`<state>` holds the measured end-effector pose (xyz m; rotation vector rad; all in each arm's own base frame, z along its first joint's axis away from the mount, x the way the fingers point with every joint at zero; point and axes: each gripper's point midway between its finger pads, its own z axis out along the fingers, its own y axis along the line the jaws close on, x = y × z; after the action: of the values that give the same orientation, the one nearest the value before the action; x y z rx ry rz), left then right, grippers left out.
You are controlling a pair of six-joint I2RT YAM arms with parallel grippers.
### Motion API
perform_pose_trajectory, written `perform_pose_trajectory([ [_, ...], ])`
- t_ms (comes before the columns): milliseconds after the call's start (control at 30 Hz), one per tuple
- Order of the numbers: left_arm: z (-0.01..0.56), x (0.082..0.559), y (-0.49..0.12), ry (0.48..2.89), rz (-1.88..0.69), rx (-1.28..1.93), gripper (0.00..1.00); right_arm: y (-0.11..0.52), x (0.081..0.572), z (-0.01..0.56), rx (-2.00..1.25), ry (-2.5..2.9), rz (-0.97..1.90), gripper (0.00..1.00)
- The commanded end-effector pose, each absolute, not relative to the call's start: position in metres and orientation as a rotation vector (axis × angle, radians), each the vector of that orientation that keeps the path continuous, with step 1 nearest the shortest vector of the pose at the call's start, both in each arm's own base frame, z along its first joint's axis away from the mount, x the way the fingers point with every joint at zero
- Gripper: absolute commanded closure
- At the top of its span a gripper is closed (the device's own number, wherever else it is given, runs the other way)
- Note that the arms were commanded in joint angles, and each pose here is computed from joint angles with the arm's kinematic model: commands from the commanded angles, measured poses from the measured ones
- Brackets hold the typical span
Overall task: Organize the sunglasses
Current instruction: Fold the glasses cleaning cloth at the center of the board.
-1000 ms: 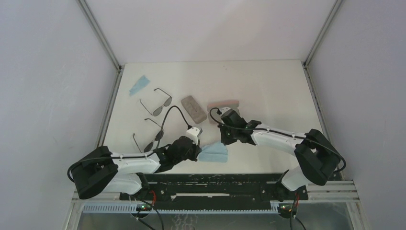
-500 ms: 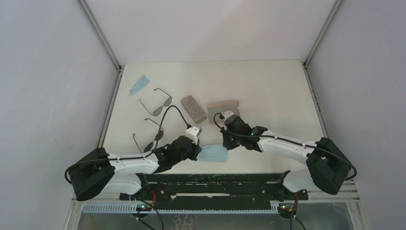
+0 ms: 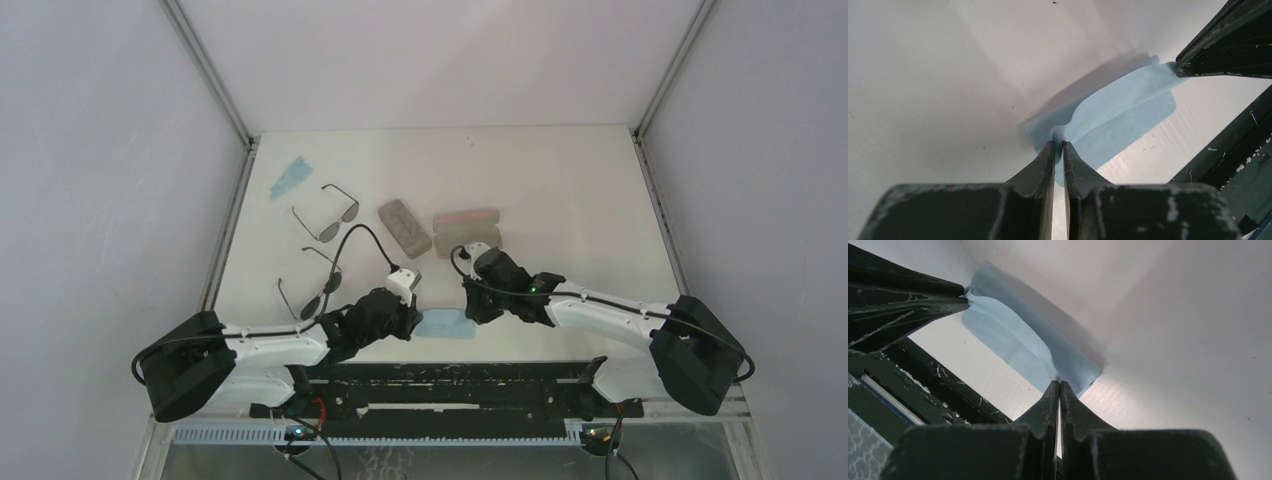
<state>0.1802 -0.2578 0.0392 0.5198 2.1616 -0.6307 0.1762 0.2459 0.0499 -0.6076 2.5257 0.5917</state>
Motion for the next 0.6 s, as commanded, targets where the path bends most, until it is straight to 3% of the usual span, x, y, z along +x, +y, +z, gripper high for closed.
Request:
perform_pose_trajectory([
  [0, 0.041, 0.173, -0.265, 2.143, -0.690, 0.509, 0.85, 0.260, 0.175, 0.056, -0.639, 2.484, 0.649, 1.00],
  [433, 0.030, 0.158, -0.255, 2.169, -0.714, 0.452, 0.78, 0.254, 0.153, 0.041, -0.712, 2.526, 0.609, 1.00],
  [567, 0.026, 0.156, -0.247, 2.175, -0.712, 0.411, 0.71, 0.251, 0.147, 0.037, -0.719, 2.543, 0.598, 0.94],
])
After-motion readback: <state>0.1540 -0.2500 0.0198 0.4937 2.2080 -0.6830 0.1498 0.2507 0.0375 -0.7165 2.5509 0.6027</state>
